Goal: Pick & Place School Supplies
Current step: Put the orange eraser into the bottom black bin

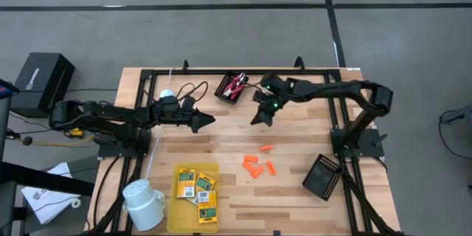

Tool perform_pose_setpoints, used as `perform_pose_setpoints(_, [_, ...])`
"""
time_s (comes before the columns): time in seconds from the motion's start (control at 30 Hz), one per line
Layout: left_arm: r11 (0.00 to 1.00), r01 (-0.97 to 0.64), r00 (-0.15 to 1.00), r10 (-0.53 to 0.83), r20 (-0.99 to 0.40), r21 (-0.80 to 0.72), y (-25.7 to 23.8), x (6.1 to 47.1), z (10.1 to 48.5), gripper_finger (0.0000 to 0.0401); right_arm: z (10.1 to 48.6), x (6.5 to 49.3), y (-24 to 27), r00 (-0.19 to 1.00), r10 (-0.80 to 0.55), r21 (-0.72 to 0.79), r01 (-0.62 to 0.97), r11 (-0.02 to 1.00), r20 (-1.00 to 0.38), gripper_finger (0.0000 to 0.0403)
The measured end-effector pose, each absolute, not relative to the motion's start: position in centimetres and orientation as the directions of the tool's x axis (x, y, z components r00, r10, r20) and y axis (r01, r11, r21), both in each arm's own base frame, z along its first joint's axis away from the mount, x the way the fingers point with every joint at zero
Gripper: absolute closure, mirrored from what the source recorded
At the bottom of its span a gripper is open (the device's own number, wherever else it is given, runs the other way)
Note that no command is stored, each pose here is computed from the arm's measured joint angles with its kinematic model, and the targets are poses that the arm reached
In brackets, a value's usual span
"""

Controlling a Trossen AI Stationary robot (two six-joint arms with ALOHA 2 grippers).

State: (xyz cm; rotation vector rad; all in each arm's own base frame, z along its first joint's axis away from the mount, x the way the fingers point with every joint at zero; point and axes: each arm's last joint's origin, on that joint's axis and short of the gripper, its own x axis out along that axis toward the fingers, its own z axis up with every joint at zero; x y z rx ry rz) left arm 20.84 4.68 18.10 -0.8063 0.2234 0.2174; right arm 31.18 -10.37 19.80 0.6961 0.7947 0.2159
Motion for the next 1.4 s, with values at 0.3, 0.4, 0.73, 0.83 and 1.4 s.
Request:
perform_pose_setpoints(0.3, [0.709,-0.27,0.954,0.107,-0.279,-0.652,4.7,20.8,18.1,0.0256,23.6,26.8,-6.8,0.51,0.296,0.46,0.231,0.857,-0.808,0.0354])
perform_pose_setpoints(0.4, [0.712,-0.269,0.954,0.107,-0.279,-0.648,4.7,20.8,18.1,0.0256,23.8,26.7,-5.9,0.497,0.249,0.409,0.245,0.879,-0.832,0.032])
perform_pose_setpoints(0.73, [0.715,-0.263,0.955,0.098,-0.279,-0.648,4.7,20.8,18.1,0.0256,22.3,27.9,-2.2,0.398,0.288,0.38,0.175,0.908,-0.871,0.0237])
perform_pose_setpoints(0.83, [0.727,-0.255,0.956,0.091,-0.279,-0.638,4.6,20.8,18.1,0.0256,21.5,28.4,-1.2,0.366,0.302,0.377,0.153,0.914,-0.88,0.0215])
perform_pose_setpoints(1.4, [0.725,-0.242,0.948,0.037,-0.315,-0.645,4.4,20.6,17.4,0.0256,17.4,32.2,-0.6,0.284,0.301,0.341,0.102,0.935,-0.911,0.0213])
